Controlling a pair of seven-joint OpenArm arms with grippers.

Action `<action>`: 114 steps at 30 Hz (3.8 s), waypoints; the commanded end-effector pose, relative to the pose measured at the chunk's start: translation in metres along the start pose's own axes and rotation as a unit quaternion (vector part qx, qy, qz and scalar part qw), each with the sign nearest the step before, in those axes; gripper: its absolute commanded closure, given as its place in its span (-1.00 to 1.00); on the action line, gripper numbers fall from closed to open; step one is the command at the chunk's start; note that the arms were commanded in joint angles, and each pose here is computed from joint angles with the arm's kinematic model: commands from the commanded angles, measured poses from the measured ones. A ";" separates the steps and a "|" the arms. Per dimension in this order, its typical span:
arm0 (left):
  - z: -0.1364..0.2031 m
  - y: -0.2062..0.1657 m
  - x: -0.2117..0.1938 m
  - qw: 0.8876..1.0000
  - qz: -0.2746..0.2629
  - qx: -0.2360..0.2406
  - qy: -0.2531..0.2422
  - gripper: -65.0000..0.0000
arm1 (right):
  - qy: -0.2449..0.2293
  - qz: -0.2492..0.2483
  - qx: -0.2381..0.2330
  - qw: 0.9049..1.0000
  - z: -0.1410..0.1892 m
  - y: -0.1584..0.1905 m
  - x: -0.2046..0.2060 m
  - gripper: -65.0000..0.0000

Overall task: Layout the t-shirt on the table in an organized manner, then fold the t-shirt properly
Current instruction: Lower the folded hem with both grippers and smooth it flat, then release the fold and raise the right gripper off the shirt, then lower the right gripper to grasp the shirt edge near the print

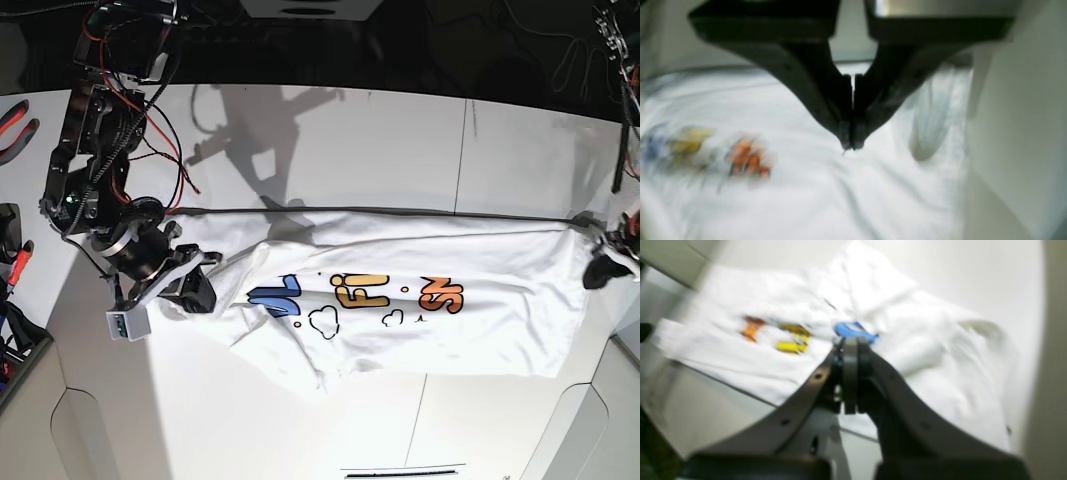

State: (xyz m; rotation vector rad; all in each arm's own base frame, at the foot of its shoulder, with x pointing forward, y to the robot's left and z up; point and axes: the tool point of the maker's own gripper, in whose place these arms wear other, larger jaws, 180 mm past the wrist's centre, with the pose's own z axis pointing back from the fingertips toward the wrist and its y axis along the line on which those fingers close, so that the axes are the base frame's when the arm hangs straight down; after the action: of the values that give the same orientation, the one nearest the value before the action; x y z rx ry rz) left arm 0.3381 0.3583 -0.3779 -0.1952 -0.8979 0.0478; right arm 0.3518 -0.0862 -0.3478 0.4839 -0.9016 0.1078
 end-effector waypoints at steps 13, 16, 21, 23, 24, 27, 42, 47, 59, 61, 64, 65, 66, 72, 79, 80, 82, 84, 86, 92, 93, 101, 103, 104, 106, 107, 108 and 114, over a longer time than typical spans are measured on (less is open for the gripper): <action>-0.027 0.015 -0.005 0.986 -0.100 0.135 0.003 1.00 | -0.006 0.054 -0.126 0.990 0.007 -0.050 0.007 1.00; -0.026 0.028 -0.015 0.981 -0.099 0.166 0.011 1.00 | 0.009 0.056 -0.121 0.991 0.002 -0.052 -0.004 1.00; -0.025 0.041 -0.042 0.980 -0.083 0.178 0.037 1.00 | 0.044 0.027 -0.117 0.992 -0.014 -0.064 -0.042 1.00; -0.025 0.042 -0.049 0.980 -0.079 0.177 0.046 1.00 | 0.069 0.015 -0.118 0.991 -0.018 -0.071 -0.060 1.00; -0.025 0.043 -0.052 0.980 -0.078 0.177 0.050 1.00 | 0.080 0.012 -0.119 0.990 -0.018 -0.075 -0.067 1.00; -0.023 0.045 -0.060 0.978 -0.074 0.179 0.072 1.00 | 0.117 0.015 -0.131 0.984 -0.012 -0.087 -0.087 1.00; 0.002 0.041 -0.116 0.980 -0.008 0.133 0.149 1.00 | 0.204 0.029 -0.152 0.967 0.057 -0.091 -0.148 1.00; 0.029 0.047 -0.135 0.979 0.022 0.134 0.154 1.00 | 0.219 0.045 -0.157 0.962 0.079 -0.081 -0.152 1.00; 0.078 0.047 -0.144 0.983 0.051 0.132 0.117 1.00 | 0.245 0.042 -0.158 0.955 0.092 -0.077 -0.169 1.00; 0.075 0.039 -0.131 0.987 0.055 0.114 0.094 1.00 | 0.238 0.037 -0.153 0.958 0.089 -0.075 -0.165 1.00; 0.071 0.026 -0.109 0.993 0.046 0.087 0.063 1.00 | 0.217 0.030 -0.140 0.966 0.088 -0.067 -0.152 1.00; 0.070 0.022 -0.102 0.994 0.038 0.082 0.056 1.00 | 0.207 0.032 -0.139 0.968 0.089 -0.065 -0.143 1.00; 0.070 0.019 -0.096 0.995 0.028 0.076 0.050 1.00 | 0.191 0.036 -0.139 0.971 0.090 -0.063 -0.131 1.00; 0.069 -0.005 -0.064 0.999 -0.023 0.040 0.024 0.34 | 0.052 0.085 -0.151 0.983 0.107 -0.050 -0.031 0.43; 0.067 -0.013 -0.039 0.999 -0.042 0.033 -0.002 0.30 | -0.014 0.055 -0.129 0.990 0.073 -0.053 0.013 0.42; 0.066 -0.013 -0.037 0.999 -0.042 0.033 -0.005 0.30 | -0.009 0.037 -0.122 0.992 0.062 -0.056 0.010 0.35; 0.066 -0.013 -0.036 0.999 -0.042 0.033 -0.006 0.30 | 0.002 -0.007 -0.099 0.995 0.039 -0.058 0.004 0.16; 0.066 -0.013 -0.036 0.999 -0.042 0.032 -0.006 0.30 | 0.016 -0.054 -0.066 0.996 0.016 -0.055 -0.005 0.09; 0.066 -0.013 -0.036 0.999 -0.042 0.033 -0.006 0.30 | 0.036 -0.089 -0.030 0.995 -0.006 -0.045 -0.014 0.09; 0.066 -0.013 -0.036 0.999 -0.042 0.033 -0.006 0.30 | 0.074 -0.138 0.036 0.987 -0.048 -0.008 -0.031 0.09; 0.066 -0.013 -0.036 0.999 -0.042 0.032 -0.006 0.30 | 0.079 -0.142 0.041 0.986 -0.052 -0.003 -0.034 0.09; 0.066 -0.013 -0.036 0.999 -0.042 0.032 -0.006 0.30 | 0.098 -0.171 0.063 0.978 -0.065 0.022 -0.045 0.09; 0.066 -0.013 -0.036 0.999 -0.042 0.032 -0.006 0.30 | 0.101 -0.173 0.062 0.978 -0.065 0.022 -0.045 0.09; 0.066 -0.013 -0.036 0.999 -0.042 0.033 -0.006 0.30 | 0.098 -0.171 0.061 0.978 -0.065 0.022 -0.044 0.09; 0.066 -0.013 -0.037 0.999 -0.043 0.033 -0.005 0.30 | 0.082 -0.165 0.058 0.981 -0.063 0.019 -0.035 0.10; 0.066 -0.013 -0.037 0.998 -0.044 0.034 -0.004 0.30 | 0.073 -0.160 0.055 0.983 -0.061 0.018 -0.030 0.10; 0.066 -0.013 -0.037 0.998 -0.045 0.034 -0.003 0.30 | 0.067 -0.154 0.052 0.984 -0.060 0.017 -0.025 0.10; 0.066 -0.012 -0.037 0.998 -0.046 0.035 -0.002 0.30 | 0.069 -0.141 0.014 0.988 -0.046 0.006 -0.033 0.10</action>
State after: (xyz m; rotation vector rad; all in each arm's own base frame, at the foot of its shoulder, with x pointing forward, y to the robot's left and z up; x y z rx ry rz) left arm 0.2546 0.3455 -0.3798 -0.1009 -0.8642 0.0122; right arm 0.3561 -0.0567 -0.4047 0.6067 -0.6538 -0.1024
